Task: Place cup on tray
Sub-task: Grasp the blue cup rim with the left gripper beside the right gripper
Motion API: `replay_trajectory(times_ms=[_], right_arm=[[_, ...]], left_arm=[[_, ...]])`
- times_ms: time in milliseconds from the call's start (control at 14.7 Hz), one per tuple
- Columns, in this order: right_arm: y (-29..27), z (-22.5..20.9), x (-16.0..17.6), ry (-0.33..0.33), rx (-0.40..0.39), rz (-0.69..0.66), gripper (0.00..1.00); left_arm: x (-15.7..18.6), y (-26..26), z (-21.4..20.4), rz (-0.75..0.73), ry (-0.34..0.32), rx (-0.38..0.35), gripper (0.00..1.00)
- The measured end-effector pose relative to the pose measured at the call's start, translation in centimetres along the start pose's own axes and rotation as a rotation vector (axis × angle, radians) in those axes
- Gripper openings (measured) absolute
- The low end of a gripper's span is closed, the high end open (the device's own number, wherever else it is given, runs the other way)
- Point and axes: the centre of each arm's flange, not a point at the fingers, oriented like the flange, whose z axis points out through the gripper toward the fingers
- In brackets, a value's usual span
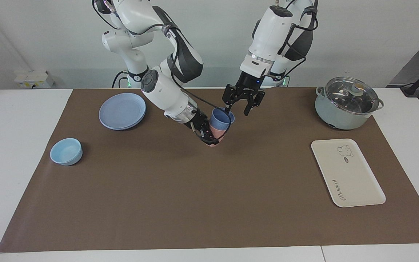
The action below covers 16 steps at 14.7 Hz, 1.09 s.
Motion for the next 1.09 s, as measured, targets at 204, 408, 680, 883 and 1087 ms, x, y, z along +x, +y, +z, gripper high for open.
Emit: replay_trajectory(times_ms=[204, 408, 680, 883, 1087], right_arm=[[0.0, 0.0, 0.0, 0.002, -0.001, -0.001, 0.77], [0.0, 0.0, 0.1, 0.012, -0.001, -0.008, 0.77], [0.0, 0.0, 0.2, 0.024, -0.002, -0.017, 0.77], [-0.3, -0.3, 0.8, 0.030, 0.009, -0.009, 0.77], [-0.5, -0.5, 1.0, 0.032, 0.020, -0.006, 0.77]], left_arm=[[0.2, -0.3, 0.7, -0.014, 0.005, -0.004, 0.80], [0.6, -0.4, 1.8, -0.037, 0.020, -0.016, 0.76], [0.2, 0.4, 3.6, -0.080, 0.032, -0.038, 0.41], [0.0, 0.7, 3.5, -0.096, 0.030, -0.050, 0.17], [0.2, 0.9, 3.2, -0.114, 0.025, -0.061, 0.13]])
